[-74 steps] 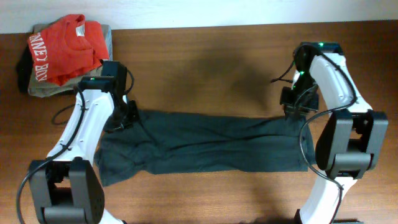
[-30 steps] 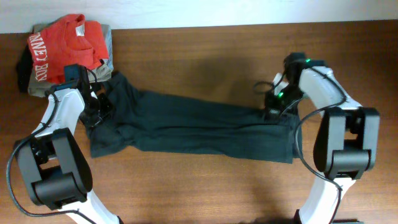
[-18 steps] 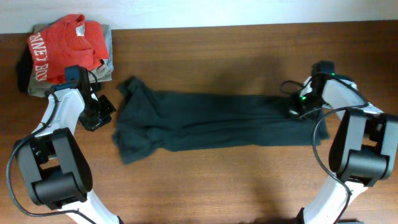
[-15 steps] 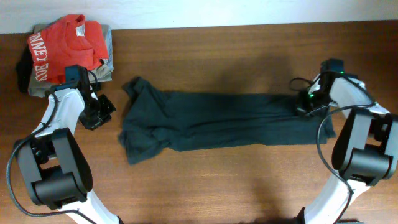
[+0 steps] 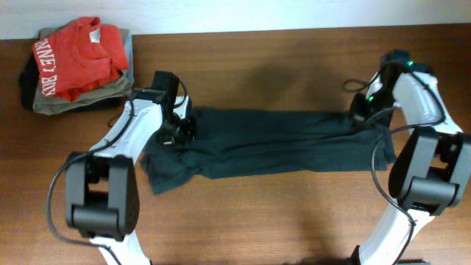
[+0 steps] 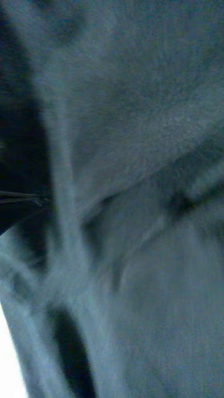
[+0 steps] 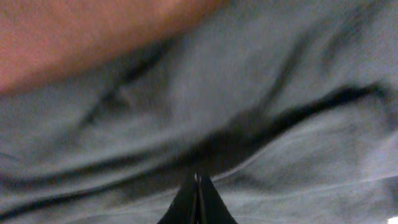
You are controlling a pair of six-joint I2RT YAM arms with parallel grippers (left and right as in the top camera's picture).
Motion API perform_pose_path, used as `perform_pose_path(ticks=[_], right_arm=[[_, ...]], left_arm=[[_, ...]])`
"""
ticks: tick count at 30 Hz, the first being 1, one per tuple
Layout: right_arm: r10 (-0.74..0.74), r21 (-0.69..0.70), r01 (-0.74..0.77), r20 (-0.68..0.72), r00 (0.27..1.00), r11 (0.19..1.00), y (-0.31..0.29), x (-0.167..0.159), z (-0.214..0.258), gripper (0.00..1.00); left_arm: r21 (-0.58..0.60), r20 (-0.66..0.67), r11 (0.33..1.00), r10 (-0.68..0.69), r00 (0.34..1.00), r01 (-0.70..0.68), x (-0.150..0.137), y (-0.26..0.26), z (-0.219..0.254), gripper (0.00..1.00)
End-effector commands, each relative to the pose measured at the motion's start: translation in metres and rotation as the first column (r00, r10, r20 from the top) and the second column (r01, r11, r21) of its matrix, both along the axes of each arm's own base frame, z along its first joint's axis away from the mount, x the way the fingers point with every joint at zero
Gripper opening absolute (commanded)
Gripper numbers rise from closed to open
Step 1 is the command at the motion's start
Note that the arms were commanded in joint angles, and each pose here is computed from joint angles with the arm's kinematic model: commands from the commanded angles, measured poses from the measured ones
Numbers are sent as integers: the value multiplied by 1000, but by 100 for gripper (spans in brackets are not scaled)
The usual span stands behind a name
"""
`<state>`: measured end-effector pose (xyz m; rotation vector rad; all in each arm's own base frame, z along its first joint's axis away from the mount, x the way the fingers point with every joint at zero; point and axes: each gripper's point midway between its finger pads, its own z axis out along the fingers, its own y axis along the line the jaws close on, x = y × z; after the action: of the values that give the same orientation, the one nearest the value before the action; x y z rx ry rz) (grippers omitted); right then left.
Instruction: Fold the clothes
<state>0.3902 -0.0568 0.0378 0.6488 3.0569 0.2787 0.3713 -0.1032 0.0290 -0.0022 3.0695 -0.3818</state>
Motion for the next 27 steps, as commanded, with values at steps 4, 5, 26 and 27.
perform_pose_path(ticks=[4,5,26,27], right_arm=[[-42,-21,41,-10,999,999,-12,-23,-48,4],[-55,-47,54,-15,998,997,-21,-25,-49,4],[41,-17,-41,34,999,999,-33,2,29,93],[35,-8,-35,33,999,999,-34,0,21,95]], left_arm=[[129,-165,985,136,977,-115,-15,49,-61,1],[178,-171,970,198,965,-168,-16,66,-62,1],[224,56,796,565,823,-562,-16,199,31,99],[225,56,796,565,823,-562,-16,199,31,99]])
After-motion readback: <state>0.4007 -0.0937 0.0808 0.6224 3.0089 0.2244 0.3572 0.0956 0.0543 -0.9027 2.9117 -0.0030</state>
